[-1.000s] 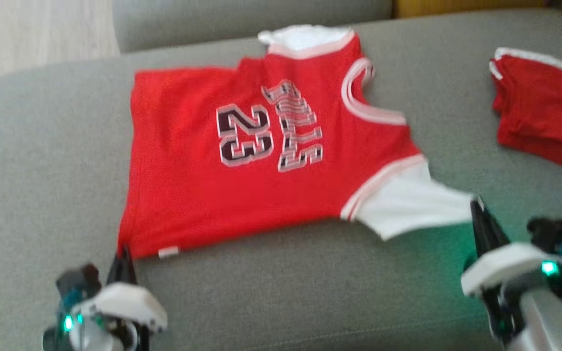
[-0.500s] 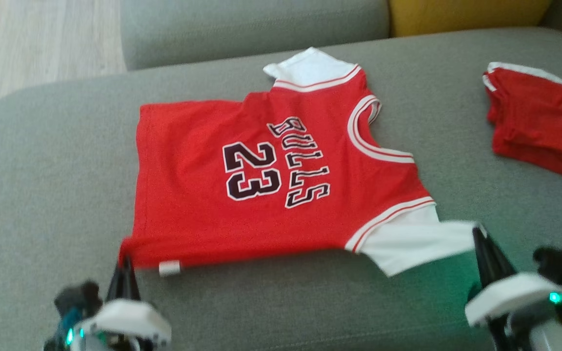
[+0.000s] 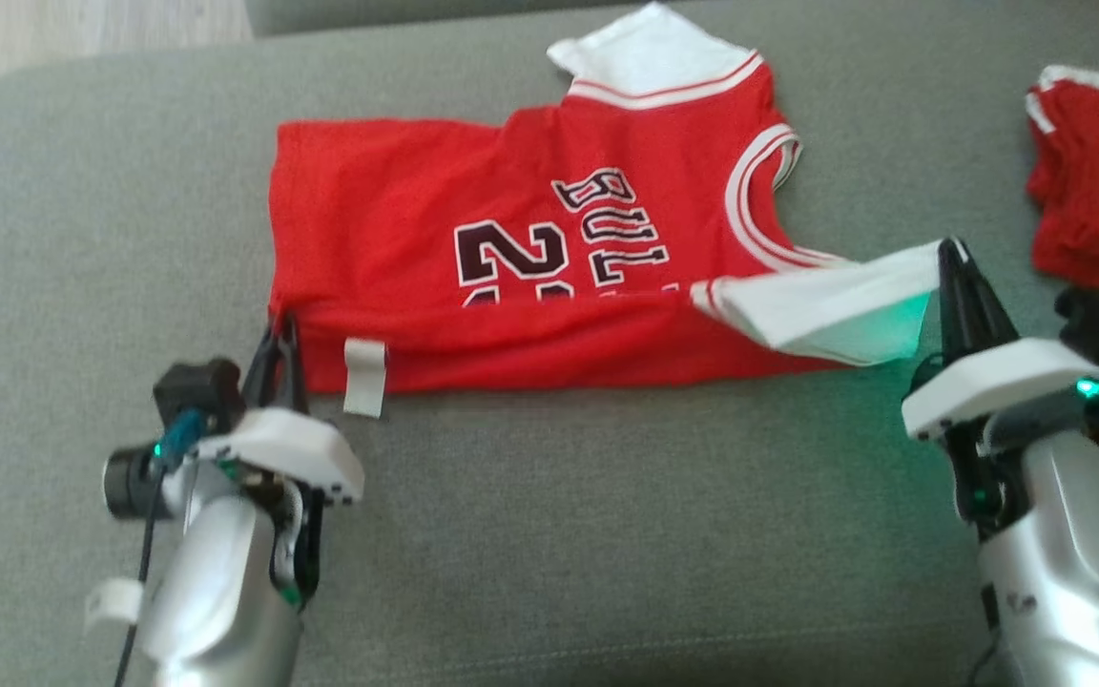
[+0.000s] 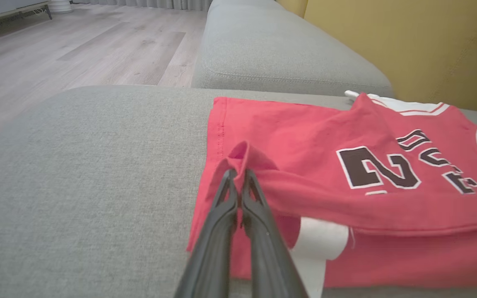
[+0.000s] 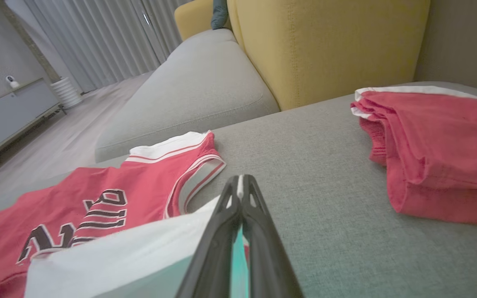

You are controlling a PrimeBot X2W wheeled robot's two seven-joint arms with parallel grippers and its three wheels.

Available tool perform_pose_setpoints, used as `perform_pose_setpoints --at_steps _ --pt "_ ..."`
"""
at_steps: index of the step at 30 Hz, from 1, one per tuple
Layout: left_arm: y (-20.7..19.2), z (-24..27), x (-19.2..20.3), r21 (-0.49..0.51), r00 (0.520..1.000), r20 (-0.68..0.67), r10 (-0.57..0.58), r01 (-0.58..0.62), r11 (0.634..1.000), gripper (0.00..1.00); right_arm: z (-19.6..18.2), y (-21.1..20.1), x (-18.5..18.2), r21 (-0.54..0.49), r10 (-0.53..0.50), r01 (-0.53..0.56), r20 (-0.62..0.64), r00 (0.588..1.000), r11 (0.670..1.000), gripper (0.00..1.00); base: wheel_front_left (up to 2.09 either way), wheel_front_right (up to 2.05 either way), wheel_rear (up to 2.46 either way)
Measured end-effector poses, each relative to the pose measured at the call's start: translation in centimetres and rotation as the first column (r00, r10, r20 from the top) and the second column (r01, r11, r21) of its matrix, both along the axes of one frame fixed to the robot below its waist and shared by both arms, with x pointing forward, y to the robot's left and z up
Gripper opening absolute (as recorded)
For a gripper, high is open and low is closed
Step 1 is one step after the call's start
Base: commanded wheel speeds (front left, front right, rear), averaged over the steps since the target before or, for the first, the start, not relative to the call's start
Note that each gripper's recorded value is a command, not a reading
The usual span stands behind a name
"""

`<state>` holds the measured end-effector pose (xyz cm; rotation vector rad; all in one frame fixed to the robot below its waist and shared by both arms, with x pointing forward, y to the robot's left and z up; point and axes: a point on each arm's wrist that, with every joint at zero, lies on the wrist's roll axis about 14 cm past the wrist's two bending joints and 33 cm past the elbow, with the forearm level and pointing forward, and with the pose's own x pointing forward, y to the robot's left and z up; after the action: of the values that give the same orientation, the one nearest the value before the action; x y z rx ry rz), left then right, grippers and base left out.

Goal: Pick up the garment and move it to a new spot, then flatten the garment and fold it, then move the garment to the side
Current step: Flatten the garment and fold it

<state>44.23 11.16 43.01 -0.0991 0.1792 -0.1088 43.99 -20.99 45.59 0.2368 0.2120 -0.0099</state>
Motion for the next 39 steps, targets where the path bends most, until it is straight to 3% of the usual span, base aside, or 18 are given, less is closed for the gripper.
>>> perform_pose_setpoints --at_steps 14,15,16,17,18,25,33,39 --pt "1.1 -3.3 3.5 0.04 0.996 -0.078 0.03 -0.027 0.999 0.0 -2.1 0.8 6.3 -0.056 0.015 -0.014 0.007 1.0 0.998 0.0 0.0 0.0 0.0" --pt "1.2 -3.4 3.5 0.041 0.996 -0.083 0.032 -0.029 0.999 0.0 -2.2 0.9 6.5 -0.054 0.015 -0.015 0.009 1.0 0.998 0.05 0.0 0.0 0.0" --pt "1.2 -3.6 3.4 0.043 0.996 -0.087 0.035 -0.031 0.999 0.0 -2.2 0.9 6.7 -0.054 0.014 -0.013 0.012 1.0 0.998 0.91 0.0 0.0 0.0" --pt "1.2 -3.7 3.4 0.045 0.995 -0.089 0.037 -0.033 0.998 0.36 -2.2 0.9 6.8 -0.053 0.012 -0.011 0.02 1.0 0.999 1.0 0.0 0.0 0.0" --pt "1.4 -3.7 3.4 0.045 0.995 -0.09 0.045 -0.041 0.998 0.98 -2.0 1.0 6.9 -0.053 0.012 -0.01 0.031 0.999 0.999 1.0 0.0 0.0 0.0" --pt "1.6 -3.7 2.2 0.002 0.991 -0.097 0.093 -0.093 0.996 1.0 0.8 -0.2 6.7 -0.034 -0.031 0.036 0.139 0.99 0.999 1.0 0.0 0.0 0.0" --pt "0.3 -5.6 -1.0 -0.008 0.985 -0.161 0.066 -0.068 0.998 1.0 -7.1 -0.3 -1.3 0.002 -0.06 0.061 -0.091 0.994 0.998 1.0 0.0 0.0 0.0" --pt "0.4 -5.5 -1.0 -0.005 0.985 -0.158 0.07 -0.072 0.997 1.0 -7.6 0.6 -1.3 0.004 -0.031 0.031 -0.11 0.993 1.0 1.0 0.0 0.0 0.0"
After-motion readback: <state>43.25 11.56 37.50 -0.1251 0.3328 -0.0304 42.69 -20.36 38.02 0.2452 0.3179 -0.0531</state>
